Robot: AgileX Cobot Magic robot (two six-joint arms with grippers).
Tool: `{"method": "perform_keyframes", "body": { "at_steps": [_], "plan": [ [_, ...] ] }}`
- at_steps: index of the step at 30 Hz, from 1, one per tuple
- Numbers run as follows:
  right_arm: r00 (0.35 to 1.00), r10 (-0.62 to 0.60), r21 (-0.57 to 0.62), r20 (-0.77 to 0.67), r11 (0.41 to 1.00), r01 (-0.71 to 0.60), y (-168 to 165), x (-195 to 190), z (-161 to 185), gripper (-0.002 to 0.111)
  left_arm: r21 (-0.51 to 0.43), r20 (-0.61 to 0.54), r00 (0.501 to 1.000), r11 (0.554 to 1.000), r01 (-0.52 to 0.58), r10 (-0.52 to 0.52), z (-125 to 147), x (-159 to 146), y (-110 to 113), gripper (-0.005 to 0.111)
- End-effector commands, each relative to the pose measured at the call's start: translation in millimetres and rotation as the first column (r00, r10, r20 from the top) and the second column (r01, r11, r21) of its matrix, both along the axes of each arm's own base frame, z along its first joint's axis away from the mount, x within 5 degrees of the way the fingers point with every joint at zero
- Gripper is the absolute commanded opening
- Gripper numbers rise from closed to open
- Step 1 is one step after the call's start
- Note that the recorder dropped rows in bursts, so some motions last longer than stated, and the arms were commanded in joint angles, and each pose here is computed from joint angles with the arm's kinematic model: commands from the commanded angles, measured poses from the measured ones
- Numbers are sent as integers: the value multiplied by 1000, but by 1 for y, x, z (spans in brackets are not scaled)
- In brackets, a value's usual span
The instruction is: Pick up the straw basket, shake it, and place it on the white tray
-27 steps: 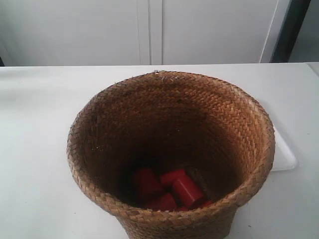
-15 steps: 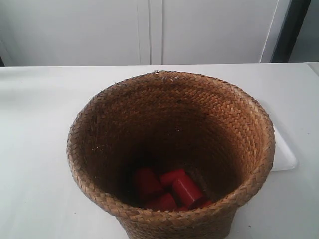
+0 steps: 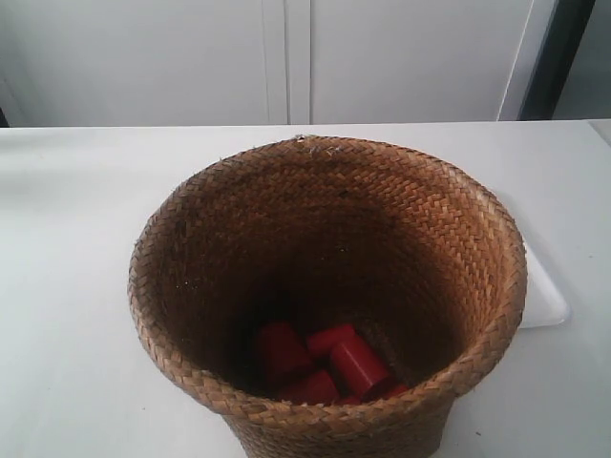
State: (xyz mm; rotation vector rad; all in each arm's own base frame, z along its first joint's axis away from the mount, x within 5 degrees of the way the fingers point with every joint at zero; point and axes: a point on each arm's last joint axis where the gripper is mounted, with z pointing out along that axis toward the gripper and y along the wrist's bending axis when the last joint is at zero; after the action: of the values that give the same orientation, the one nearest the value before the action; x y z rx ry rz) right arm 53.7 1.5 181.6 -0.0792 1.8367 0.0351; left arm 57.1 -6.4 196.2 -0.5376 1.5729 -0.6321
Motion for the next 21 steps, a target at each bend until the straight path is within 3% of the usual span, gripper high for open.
{"method": "perform_keyframes", "body": {
  "at_steps": [1, 6, 12, 14, 17, 20, 21],
  "plan": [
    [1000, 3, -7, 9, 1000, -3, 0, 0, 0, 64, -8, -39, 999, 1000, 15, -16, -3, -1, -1, 83],
    [1000, 3, -7, 9, 1000, -3, 0, 0, 0, 64, -69, 9, 1000, 998, 10, -9, 9, -2, -1, 83],
    [1000, 3, -7, 9, 1000, -3, 0, 0, 0, 64, 61, -50, 972, 971, 231, -228, 54, -12, -15, 83],
    [1000, 3, -7, 9, 1000, -3, 0, 0, 0, 64, 54, -42, 930, 929, 366, -365, 80, -11, -25, 83],
    [1000, 3, -7, 9, 1000, -3, 0, 0, 0, 64, 86, -178, 824, 826, 557, -537, 103, 7, -46, 83],
    [1000, 3, -7, 9, 1000, -3, 0, 0, 0, 64, 61, -343, 733, 765, 642, -588, 116, 32, -61, 84],
    [1000, 3, -7, 9, 1000, -3, 0, 0, 0, 64, 36, -411, 674, 727, 685, -614, 125, 46, -69, 84]
  ]
}}
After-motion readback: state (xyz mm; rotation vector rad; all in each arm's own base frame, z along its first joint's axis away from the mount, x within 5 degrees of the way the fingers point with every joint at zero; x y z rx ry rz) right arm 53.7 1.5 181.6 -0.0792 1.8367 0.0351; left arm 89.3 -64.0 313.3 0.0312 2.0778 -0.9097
